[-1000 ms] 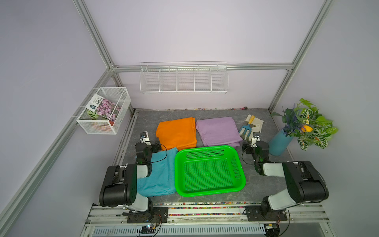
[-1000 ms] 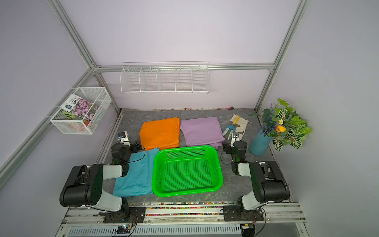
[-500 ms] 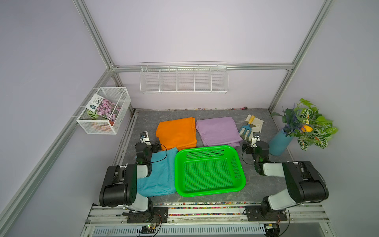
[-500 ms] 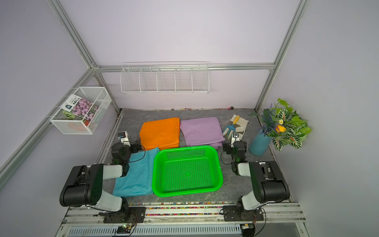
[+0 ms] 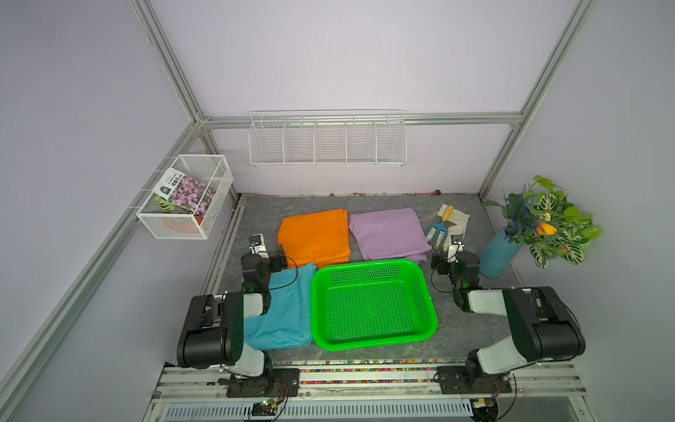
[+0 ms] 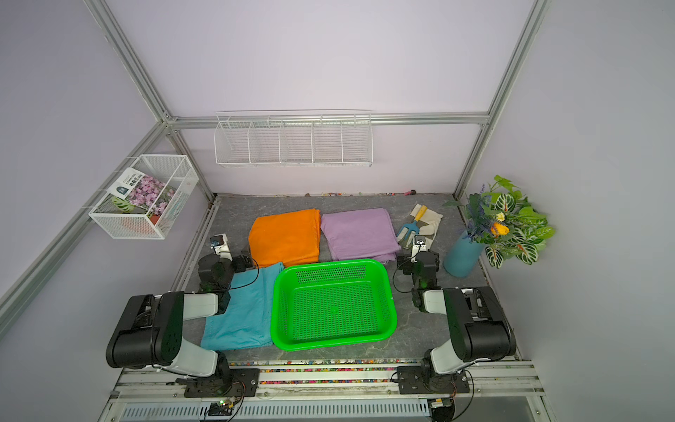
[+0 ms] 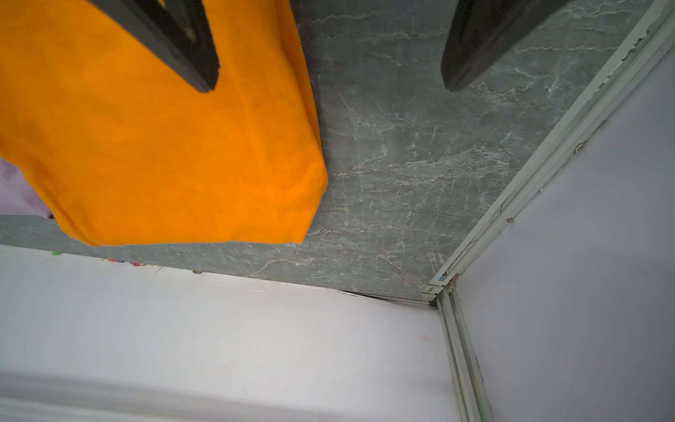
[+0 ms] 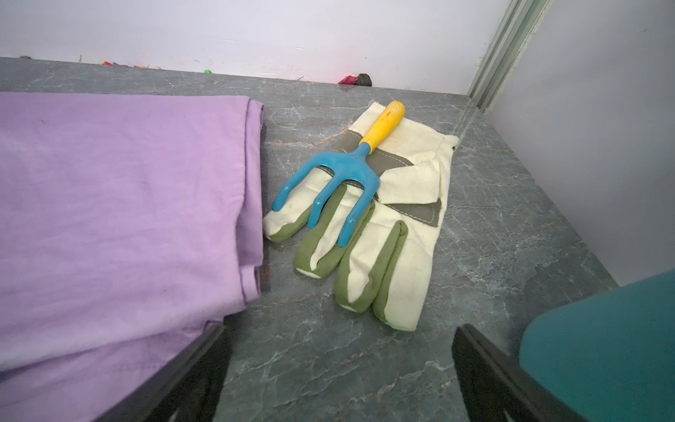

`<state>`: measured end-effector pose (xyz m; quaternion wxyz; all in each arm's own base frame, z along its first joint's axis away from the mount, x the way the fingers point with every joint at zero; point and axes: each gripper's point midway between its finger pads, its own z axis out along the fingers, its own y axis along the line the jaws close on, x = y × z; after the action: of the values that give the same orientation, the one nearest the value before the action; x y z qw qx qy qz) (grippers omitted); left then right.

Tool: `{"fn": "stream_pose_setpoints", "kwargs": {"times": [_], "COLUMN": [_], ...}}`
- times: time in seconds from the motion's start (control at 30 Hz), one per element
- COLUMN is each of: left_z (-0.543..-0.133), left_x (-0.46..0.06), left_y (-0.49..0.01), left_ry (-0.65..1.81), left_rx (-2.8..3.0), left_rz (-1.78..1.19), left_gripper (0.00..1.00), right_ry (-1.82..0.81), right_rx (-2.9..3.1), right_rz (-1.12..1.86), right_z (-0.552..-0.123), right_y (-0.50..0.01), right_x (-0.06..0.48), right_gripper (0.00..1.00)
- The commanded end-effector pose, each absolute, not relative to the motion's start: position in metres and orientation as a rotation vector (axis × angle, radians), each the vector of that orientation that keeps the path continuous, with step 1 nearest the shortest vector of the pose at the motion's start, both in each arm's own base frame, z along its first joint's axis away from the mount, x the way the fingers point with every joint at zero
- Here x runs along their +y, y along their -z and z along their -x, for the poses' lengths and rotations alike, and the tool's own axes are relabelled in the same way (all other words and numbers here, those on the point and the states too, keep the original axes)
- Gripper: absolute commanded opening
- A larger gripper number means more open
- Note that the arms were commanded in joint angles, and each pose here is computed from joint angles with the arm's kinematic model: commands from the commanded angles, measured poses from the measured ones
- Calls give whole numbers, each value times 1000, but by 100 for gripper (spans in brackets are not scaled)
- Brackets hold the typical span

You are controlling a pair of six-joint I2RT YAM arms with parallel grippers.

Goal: Put the folded long pants in the basket
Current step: Pick up the long pant at the center of the board.

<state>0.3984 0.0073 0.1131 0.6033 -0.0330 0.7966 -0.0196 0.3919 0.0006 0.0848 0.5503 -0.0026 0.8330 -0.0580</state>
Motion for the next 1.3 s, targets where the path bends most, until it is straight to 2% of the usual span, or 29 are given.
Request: {"fn": "stream_pose_setpoints", "kwargs": {"times": [0.0, 0.3, 0.6, 0.77, 1.03, 1.27], "left_z": [-400, -401, -416, -424, -455, -482], "left_x": [7, 12, 11, -10, -39, -32], "left_y": [-118, -123, -185, -205, -168, -134], "left_ry": [34, 28, 56, 195, 480, 530], "left_rx": [1830, 1833, 1930, 1952, 2203, 2326], "left_rz": [67, 84, 129, 86, 174, 290], "left_gripper": [100, 100, 100, 100, 100, 100], "right_ry": [124, 106, 116, 48, -37, -253], "right_rx": [1968, 1964, 2088, 2182, 2323, 2378], "right_rz": [-18, -36, 15, -74, 68, 152], "right_z": [-396, -396, -399, -401, -398, -402], "right_y": [-89, -93, -119, -148, -188, -204], "right_x": [-1, -7, 8, 20, 81, 134], "right_gripper": [99, 99, 99, 99, 99, 99]}}
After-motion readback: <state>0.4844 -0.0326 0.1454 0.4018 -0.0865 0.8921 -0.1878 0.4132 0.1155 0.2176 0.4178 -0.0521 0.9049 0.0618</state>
